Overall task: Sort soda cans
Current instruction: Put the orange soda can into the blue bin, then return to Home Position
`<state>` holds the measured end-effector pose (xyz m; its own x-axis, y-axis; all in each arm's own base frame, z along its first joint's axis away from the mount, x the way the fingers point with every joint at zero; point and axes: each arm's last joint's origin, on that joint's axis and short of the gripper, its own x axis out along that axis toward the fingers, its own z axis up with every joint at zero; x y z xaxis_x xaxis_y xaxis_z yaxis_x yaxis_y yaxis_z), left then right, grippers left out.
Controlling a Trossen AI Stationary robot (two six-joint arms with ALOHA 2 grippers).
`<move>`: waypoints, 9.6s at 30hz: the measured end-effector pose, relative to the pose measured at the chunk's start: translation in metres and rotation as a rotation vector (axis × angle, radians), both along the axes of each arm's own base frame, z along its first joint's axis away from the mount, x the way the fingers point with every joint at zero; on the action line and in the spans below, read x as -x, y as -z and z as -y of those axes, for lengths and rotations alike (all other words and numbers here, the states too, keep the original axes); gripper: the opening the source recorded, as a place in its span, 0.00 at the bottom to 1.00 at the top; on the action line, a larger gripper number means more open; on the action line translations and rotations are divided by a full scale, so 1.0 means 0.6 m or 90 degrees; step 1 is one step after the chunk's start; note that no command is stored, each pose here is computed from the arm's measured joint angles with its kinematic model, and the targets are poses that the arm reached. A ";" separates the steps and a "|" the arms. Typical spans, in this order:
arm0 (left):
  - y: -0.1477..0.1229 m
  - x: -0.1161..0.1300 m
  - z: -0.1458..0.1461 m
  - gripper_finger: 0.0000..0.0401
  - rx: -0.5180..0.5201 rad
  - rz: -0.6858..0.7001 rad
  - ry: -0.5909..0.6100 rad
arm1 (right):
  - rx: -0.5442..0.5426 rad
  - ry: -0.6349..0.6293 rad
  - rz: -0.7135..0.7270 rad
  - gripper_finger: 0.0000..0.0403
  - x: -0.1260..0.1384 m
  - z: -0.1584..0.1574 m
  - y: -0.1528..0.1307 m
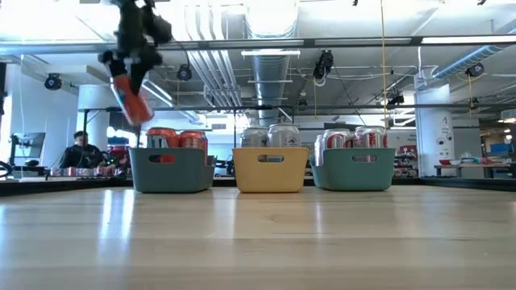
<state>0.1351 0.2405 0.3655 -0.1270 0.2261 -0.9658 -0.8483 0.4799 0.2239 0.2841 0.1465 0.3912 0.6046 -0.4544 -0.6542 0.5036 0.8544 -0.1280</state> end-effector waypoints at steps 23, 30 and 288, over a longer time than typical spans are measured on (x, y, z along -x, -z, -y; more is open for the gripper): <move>-0.088 -0.115 0.326 0.73 -0.006 0.234 0.375 | -0.001 0.073 -0.035 0.94 -0.009 0.010 0.051; -0.050 -0.178 0.360 0.73 0.028 0.158 0.502 | -0.038 0.114 -0.050 0.94 -0.009 0.014 0.077; 0.175 0.036 0.322 0.57 -0.301 0.930 0.379 | 0.083 -0.176 0.479 0.04 0.291 0.250 0.194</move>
<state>0.1138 0.0472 0.2607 0.9800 0.1984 -0.0180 -0.1927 0.9210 -0.3385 0.1096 -0.0034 0.2748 0.9629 -0.2690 0.0205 0.2676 0.9620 0.0542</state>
